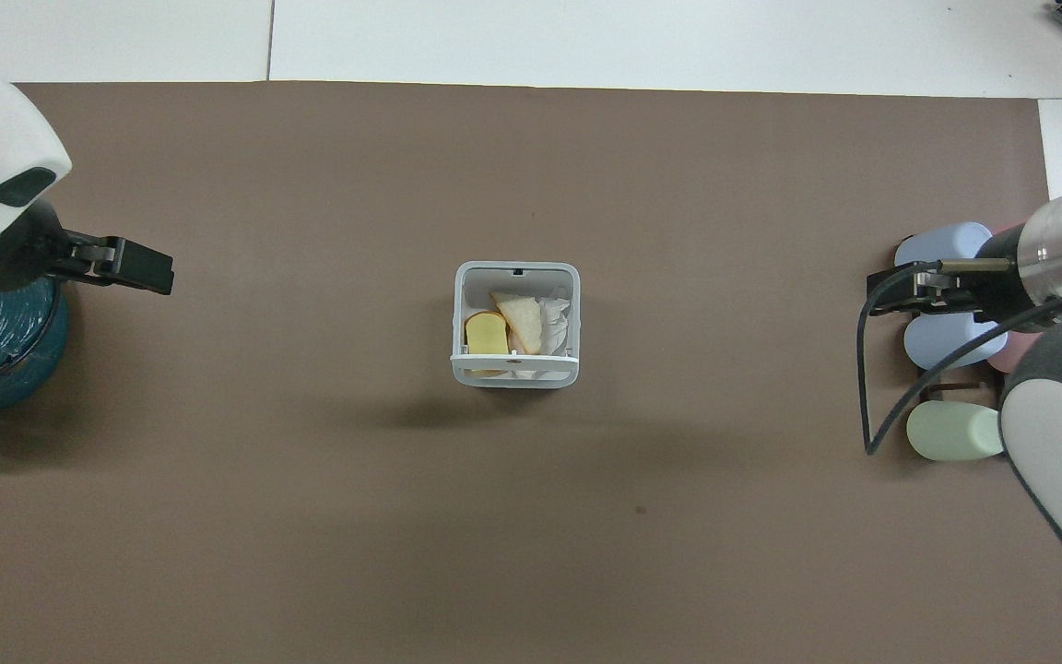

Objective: Close trash can lid
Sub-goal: 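Swing the left arm toward the white trash can's open top, then push the trash can lid down over the opening with the left gripper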

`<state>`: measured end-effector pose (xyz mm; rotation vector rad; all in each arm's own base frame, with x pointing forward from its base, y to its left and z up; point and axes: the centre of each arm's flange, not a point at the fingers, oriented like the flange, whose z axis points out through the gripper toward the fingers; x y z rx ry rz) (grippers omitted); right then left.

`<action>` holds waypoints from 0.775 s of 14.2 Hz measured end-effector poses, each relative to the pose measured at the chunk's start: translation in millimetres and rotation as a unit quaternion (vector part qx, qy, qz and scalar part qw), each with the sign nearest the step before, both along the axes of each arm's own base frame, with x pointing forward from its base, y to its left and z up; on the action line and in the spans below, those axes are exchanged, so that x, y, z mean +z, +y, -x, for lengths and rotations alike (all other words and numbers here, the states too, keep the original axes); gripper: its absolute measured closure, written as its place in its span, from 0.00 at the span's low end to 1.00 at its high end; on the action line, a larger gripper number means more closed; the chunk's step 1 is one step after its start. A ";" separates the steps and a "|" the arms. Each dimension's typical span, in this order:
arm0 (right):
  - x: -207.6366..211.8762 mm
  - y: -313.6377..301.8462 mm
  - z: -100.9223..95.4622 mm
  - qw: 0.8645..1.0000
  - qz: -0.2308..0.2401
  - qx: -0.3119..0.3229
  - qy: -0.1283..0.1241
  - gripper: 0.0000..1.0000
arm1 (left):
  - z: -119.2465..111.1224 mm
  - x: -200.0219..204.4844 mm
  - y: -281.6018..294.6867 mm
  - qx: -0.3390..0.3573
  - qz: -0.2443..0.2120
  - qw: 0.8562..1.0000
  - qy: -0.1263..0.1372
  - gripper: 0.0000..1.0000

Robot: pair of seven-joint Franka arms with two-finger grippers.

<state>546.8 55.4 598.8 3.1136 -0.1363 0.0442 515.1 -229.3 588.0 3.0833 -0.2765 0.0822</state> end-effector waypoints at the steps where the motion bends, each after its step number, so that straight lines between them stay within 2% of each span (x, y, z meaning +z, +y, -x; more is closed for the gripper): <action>1: 0.0 0.0 0.0 1.000 0.000 0.000 0.000 0.00 | 14.0 -7.9 -21.9 0.008 0.004 1.000 -0.005 0.22; 5: 0.0 0.0 0.0 1.000 0.000 0.000 0.000 0.00 | 68.4 -44.8 -76.0 0.012 0.017 1.000 -0.020 0.64; 6: 0.0 0.0 0.0 1.000 0.000 0.000 0.000 0.00 | 78.4 -54.2 -84.6 0.019 0.020 0.999 -0.021 0.64; 7: 0.0 0.0 0.0 1.000 0.000 0.000 0.000 0.00 | 86.5 -62.8 -93.6 0.027 0.024 0.999 -0.023 0.73; 8: 0.0 0.0 0.0 1.000 0.000 0.000 0.000 0.00 | 92.7 -69.9 -102.8 0.034 0.030 0.999 -0.027 0.75; 11: 0.0 0.0 0.0 1.000 0.000 0.000 0.000 0.00 | 100.2 -93.4 -130.3 0.059 0.058 0.995 -0.047 0.75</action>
